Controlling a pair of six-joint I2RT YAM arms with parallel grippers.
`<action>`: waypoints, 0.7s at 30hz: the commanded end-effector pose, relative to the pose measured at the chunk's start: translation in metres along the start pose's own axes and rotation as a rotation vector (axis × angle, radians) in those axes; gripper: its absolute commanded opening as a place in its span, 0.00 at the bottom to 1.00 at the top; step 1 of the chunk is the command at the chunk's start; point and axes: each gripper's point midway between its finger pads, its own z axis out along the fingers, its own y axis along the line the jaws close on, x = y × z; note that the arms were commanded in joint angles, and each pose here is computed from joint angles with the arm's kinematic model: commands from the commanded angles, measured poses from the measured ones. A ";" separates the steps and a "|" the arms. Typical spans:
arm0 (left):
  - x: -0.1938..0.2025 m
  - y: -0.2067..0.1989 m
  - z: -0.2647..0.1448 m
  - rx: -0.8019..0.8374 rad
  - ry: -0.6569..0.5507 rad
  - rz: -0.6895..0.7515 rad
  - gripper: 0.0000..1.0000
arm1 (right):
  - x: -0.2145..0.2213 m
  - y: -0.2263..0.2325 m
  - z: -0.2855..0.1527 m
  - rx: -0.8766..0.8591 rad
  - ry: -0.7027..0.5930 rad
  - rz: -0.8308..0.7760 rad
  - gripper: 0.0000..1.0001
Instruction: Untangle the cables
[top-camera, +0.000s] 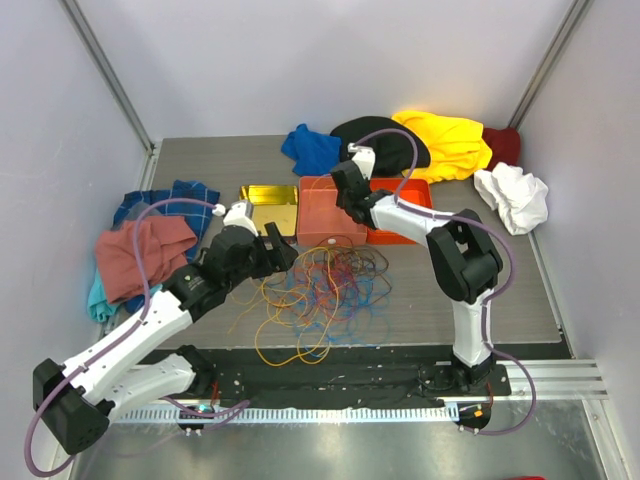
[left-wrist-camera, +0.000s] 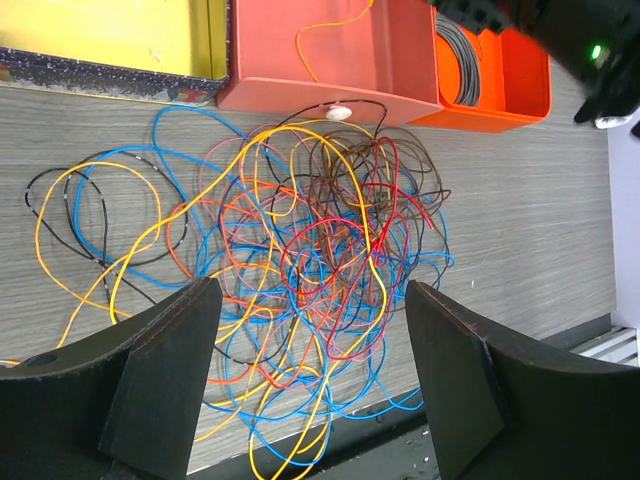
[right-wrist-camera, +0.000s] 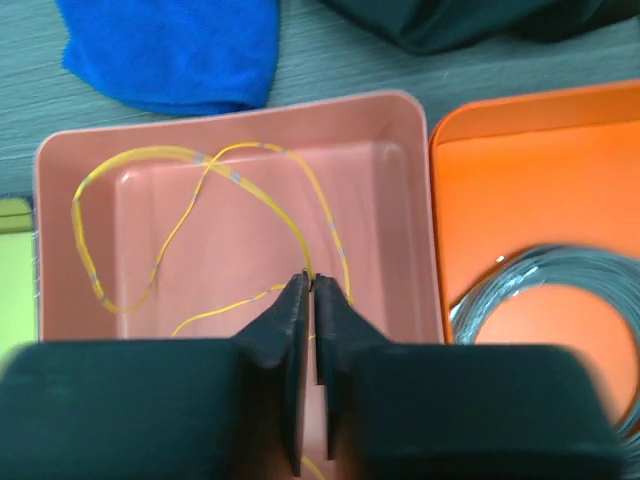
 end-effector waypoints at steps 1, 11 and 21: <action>-0.005 0.000 -0.003 0.000 -0.030 -0.014 0.79 | -0.012 -0.005 -0.008 0.029 0.023 -0.054 0.27; -0.008 0.000 -0.003 -0.003 -0.045 -0.018 0.79 | -0.052 -0.011 -0.069 -0.012 -0.083 0.004 0.66; -0.018 0.000 0.002 -0.047 -0.061 -0.008 0.80 | -0.061 -0.028 -0.161 -0.101 -0.260 0.047 0.65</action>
